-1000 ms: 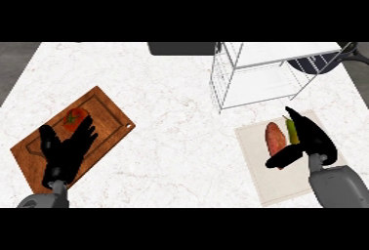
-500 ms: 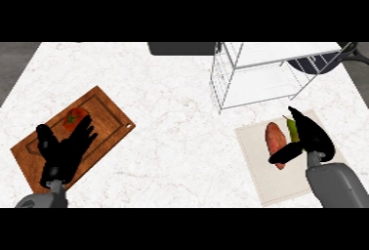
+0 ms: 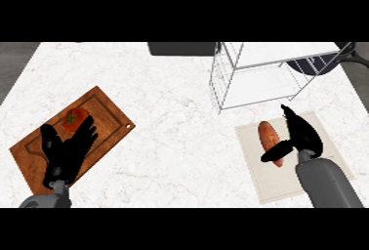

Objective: Pick the sweet potato from the placemat and place it in the tiered shelf

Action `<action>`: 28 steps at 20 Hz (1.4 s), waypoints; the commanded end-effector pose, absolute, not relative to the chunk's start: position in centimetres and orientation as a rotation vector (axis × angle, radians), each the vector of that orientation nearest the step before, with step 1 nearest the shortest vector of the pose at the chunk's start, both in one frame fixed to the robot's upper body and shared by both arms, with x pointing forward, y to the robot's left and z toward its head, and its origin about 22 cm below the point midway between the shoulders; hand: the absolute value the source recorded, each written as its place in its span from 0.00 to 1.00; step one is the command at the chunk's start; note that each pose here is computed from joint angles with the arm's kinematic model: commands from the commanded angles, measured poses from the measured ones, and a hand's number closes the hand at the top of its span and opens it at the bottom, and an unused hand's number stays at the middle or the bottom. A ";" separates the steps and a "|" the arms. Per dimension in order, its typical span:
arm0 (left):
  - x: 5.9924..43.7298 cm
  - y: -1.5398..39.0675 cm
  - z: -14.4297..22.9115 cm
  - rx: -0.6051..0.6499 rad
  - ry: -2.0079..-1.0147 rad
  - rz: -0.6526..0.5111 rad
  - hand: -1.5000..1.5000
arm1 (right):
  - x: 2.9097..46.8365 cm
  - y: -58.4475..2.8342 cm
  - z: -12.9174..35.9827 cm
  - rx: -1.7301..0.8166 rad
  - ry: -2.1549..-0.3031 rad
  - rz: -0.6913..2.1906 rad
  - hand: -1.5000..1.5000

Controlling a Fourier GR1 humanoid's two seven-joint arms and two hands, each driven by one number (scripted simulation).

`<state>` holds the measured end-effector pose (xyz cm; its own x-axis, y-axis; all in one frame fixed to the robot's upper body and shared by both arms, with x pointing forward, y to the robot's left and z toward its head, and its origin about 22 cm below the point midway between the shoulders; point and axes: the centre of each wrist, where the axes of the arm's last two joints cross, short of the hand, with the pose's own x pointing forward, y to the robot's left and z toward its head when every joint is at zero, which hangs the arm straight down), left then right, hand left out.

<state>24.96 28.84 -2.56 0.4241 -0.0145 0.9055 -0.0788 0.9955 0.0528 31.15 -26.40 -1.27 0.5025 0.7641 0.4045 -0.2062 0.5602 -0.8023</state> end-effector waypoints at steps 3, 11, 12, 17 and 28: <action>25.3 28.0 -2.7 0.079 -1.123 0.029 0.50 | 31.3 -24.8 -2.8 -0.662 -0.725 1.046 1.00; 24.8 29.7 -2.6 0.089 -1.107 0.042 0.50 | 31.2 -24.3 -3.2 -0.594 -0.938 0.870 1.00; 23.4 28.7 -2.5 0.084 -1.118 0.041 0.50 | 30.4 -23.9 -2.5 -0.585 -0.987 0.855 1.00; 24.3 28.5 -2.3 0.105 -1.119 0.058 0.50 | 27.9 -21.6 2.5 -0.600 -1.161 0.919 1.00; 24.7 30.0 -2.4 0.097 -1.101 0.065 0.50 | 22.9 -15.1 13.0 -0.435 -1.648 1.047 1.00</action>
<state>24.62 29.79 -2.62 0.4383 -0.0007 0.8988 -0.0963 0.9942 0.0478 25.34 -15.43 8.29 -0.2595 0.7715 0.5809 -0.3140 0.5014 -0.8062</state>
